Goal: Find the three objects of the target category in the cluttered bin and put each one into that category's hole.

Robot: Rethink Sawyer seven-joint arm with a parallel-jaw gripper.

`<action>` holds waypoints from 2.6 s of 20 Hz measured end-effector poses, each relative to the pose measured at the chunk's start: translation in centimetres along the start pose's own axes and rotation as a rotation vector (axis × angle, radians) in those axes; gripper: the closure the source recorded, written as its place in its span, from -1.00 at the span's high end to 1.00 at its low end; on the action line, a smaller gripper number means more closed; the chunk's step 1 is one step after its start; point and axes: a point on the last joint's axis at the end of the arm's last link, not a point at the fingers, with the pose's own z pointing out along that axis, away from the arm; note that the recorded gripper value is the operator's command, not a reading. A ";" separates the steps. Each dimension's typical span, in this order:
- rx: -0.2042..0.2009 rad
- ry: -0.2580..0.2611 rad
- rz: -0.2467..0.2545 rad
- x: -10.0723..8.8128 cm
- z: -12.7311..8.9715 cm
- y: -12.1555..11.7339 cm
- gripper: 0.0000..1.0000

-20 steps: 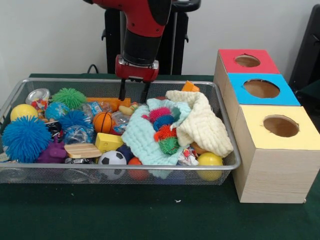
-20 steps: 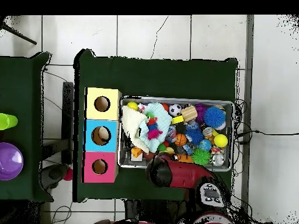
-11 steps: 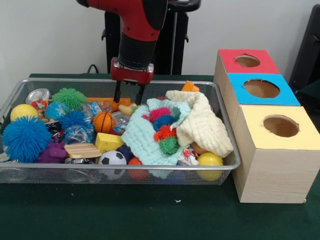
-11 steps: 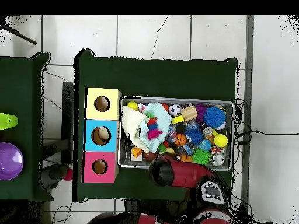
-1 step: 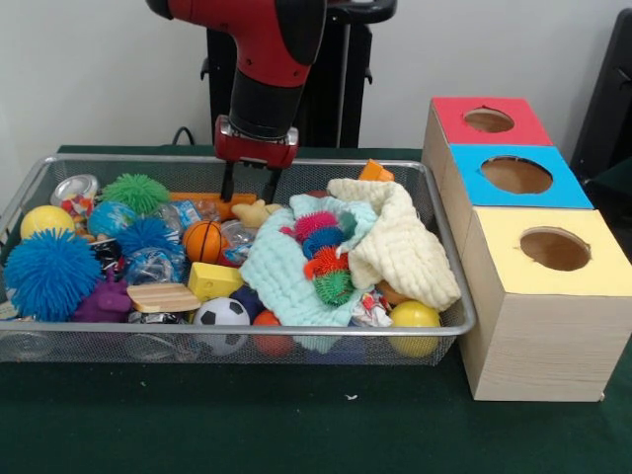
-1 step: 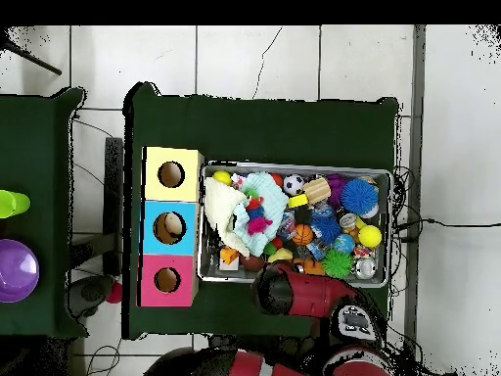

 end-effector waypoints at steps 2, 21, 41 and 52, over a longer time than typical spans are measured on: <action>0.000 0.001 0.003 0.0 0.0 -0.1 1.00; -0.076 -0.037 0.075 -1.1 0.0 -1.0 1.00; -0.177 -0.127 0.101 -4.8 -0.6 0.7 1.00; -0.177 -0.113 0.079 -4.7 -0.8 1.7 1.00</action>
